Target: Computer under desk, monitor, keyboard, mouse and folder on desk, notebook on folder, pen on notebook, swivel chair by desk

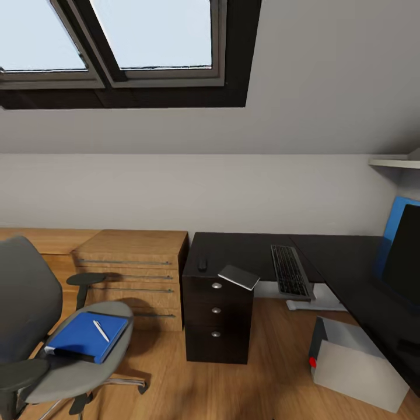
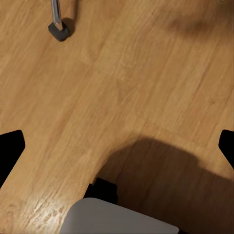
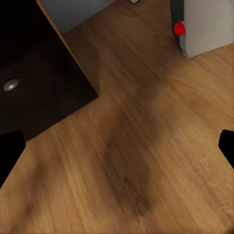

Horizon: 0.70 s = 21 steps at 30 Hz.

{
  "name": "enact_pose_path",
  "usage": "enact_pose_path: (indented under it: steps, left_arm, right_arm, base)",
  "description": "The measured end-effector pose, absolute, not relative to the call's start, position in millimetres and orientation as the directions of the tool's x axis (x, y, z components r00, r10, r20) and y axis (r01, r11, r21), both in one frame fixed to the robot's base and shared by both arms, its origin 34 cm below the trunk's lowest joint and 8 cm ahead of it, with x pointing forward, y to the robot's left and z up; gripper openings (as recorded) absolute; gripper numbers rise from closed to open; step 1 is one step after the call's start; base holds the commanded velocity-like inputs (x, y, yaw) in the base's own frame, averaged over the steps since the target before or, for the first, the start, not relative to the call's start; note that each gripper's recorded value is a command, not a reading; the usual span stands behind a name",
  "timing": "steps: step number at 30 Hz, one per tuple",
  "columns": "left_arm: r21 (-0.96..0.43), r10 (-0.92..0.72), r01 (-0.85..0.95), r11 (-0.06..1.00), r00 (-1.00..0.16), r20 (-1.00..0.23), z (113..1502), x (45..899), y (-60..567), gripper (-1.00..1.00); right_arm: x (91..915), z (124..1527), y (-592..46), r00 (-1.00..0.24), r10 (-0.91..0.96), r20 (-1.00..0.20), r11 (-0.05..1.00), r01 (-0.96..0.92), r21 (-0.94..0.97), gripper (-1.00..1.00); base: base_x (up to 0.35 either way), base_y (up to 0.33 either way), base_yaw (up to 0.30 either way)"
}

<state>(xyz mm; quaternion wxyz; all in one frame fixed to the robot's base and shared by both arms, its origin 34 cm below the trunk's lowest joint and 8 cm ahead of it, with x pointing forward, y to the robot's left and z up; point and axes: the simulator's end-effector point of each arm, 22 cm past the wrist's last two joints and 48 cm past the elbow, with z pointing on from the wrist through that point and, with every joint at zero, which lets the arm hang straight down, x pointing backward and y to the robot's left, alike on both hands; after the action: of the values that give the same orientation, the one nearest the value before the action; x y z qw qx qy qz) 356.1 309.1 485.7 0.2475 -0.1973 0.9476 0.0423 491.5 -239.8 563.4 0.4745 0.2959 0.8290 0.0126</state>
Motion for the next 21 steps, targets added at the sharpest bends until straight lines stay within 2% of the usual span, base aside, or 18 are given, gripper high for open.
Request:
enact_pose_path:
  steps: [21]
  left_arm:
    - [-0.017, -0.355, -0.398, 0.917, -0.796, -0.491, 513, 356, 309, 1.0]
  right_arm:
    - [493, 591, -232, -0.38, 0.504, -0.775, 0.826, 0.473, 0.306, 1.0]
  base:
    - [-0.003, -0.002, 0.0]
